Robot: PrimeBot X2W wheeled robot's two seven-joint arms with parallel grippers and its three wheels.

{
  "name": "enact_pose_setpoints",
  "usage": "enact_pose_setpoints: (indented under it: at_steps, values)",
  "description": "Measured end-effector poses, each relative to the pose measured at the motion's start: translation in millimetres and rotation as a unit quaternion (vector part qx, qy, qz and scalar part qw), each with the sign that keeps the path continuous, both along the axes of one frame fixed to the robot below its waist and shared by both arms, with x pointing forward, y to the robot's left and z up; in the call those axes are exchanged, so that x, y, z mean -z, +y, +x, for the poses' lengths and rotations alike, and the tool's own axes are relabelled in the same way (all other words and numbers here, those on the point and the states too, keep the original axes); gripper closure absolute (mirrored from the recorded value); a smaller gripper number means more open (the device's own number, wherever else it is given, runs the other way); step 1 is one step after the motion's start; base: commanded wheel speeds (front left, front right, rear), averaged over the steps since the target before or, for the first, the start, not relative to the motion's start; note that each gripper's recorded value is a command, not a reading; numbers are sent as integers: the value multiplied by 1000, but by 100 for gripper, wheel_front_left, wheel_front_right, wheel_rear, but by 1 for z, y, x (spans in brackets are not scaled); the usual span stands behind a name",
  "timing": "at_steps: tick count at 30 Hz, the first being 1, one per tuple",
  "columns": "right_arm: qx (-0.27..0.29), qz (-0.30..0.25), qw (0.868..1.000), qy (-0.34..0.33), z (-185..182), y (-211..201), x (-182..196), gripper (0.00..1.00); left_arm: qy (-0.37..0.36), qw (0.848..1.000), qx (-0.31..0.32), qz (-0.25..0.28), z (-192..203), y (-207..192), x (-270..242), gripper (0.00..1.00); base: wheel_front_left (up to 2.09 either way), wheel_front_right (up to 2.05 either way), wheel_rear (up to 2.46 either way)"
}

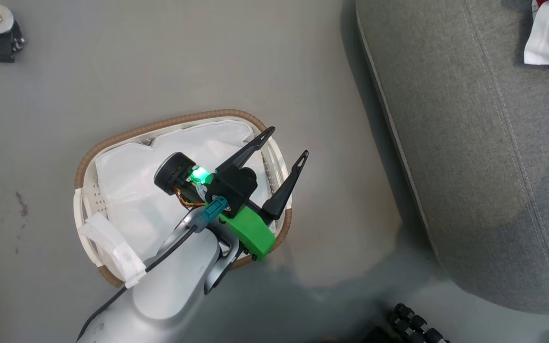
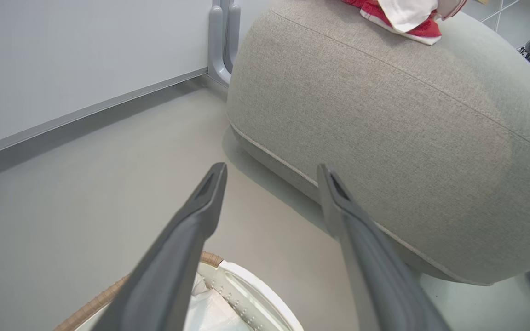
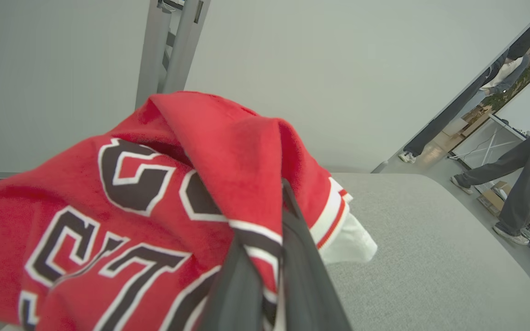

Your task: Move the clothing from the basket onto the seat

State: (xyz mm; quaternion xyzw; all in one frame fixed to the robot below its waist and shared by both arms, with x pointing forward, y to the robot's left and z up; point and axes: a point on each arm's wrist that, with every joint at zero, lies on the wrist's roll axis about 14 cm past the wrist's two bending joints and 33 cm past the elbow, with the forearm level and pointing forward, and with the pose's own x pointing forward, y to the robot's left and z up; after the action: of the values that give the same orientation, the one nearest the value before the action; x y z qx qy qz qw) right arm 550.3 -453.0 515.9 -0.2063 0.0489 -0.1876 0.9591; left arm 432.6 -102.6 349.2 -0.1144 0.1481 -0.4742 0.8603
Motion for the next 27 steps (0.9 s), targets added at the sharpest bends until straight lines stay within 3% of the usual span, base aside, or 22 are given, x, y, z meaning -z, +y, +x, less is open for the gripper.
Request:
enact_pose_setpoints:
  at_steps: [7, 9, 10, 21, 27]
  values:
    - [51, 34, 997, 44, -43, -13, 50, 100, 8, 1000, 16, 0, -5, -7, 9, 0, 0, 0, 0]
    - [59, 38, 997, 40, -49, -14, 50, 61, 5, 1000, 19, 0, -5, -9, 8, 0, 0, 0, 0]
    - [61, 41, 997, 34, -52, -13, 49, 3, 3, 1000, 20, -1, -5, -10, 6, 0, 0, 0, 0]
    - [22, 33, 999, 33, -73, 14, 41, 0, -18, 1000, 11, -19, -6, -14, -27, 0, 0, 0, 0]
    - [-18, 14, 1000, 4, -69, 31, 8, 0, -30, 999, -8, -34, -9, -12, -53, 0, 0, 0, 0]
